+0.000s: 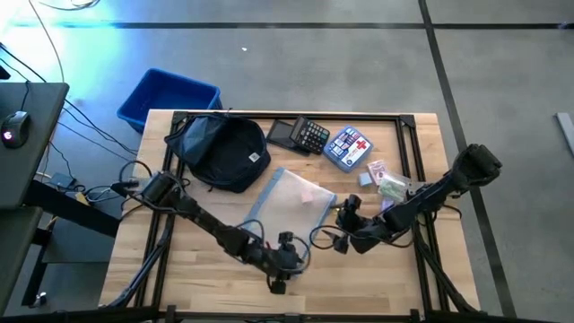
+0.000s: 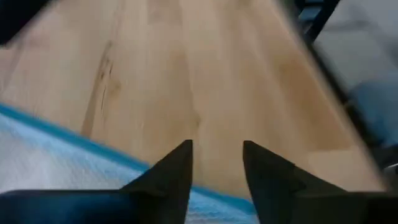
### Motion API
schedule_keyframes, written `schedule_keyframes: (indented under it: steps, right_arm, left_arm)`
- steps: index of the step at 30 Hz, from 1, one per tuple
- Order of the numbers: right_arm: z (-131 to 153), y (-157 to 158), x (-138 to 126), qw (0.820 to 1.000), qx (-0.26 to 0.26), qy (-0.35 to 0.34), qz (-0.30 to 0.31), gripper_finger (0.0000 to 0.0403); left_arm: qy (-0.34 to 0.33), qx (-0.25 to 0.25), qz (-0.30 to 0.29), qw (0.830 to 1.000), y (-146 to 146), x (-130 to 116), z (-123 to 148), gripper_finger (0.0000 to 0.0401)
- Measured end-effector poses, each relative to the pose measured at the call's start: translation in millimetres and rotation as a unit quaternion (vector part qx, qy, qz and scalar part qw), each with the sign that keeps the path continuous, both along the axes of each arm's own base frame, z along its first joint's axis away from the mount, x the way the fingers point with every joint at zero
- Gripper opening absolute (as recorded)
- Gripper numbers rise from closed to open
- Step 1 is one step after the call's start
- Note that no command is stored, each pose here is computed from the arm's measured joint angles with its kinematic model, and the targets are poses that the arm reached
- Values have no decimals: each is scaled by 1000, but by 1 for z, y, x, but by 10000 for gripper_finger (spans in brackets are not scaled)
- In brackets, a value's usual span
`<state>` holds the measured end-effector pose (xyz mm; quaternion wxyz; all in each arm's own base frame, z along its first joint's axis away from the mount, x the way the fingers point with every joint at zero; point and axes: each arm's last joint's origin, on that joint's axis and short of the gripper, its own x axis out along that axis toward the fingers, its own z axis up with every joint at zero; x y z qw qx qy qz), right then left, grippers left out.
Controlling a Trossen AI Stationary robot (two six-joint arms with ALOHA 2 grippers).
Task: Unpack backpack
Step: Remove the pink charger adapter from the transparent zip bag
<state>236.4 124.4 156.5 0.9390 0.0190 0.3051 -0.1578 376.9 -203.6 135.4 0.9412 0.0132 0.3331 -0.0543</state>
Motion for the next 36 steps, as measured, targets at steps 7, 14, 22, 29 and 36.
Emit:
schedule_keyframes:
  steps: [7,14,22,29,36]
  right_arm:
    - [-1,0,-1,1000,5,7,6,368]
    - [-1,0,-1,1000,1,9,9,368]
    - [-1,-1,0,1000,12,5,-3,368]
    - [-1,-1,0,1000,19,4,-7,368]
    - [-2,-2,-1,1000,8,11,-2,368]
  left_arm:
    - [158,117,82,977,-7,-9,5,159]
    - [135,178,154,962,-40,-31,40,141]
    - [104,116,146,977,-40,-9,22,152]
    - [160,167,113,966,-28,-2,-7,165]
    - [168,212,167,948,-32,-15,4,147]
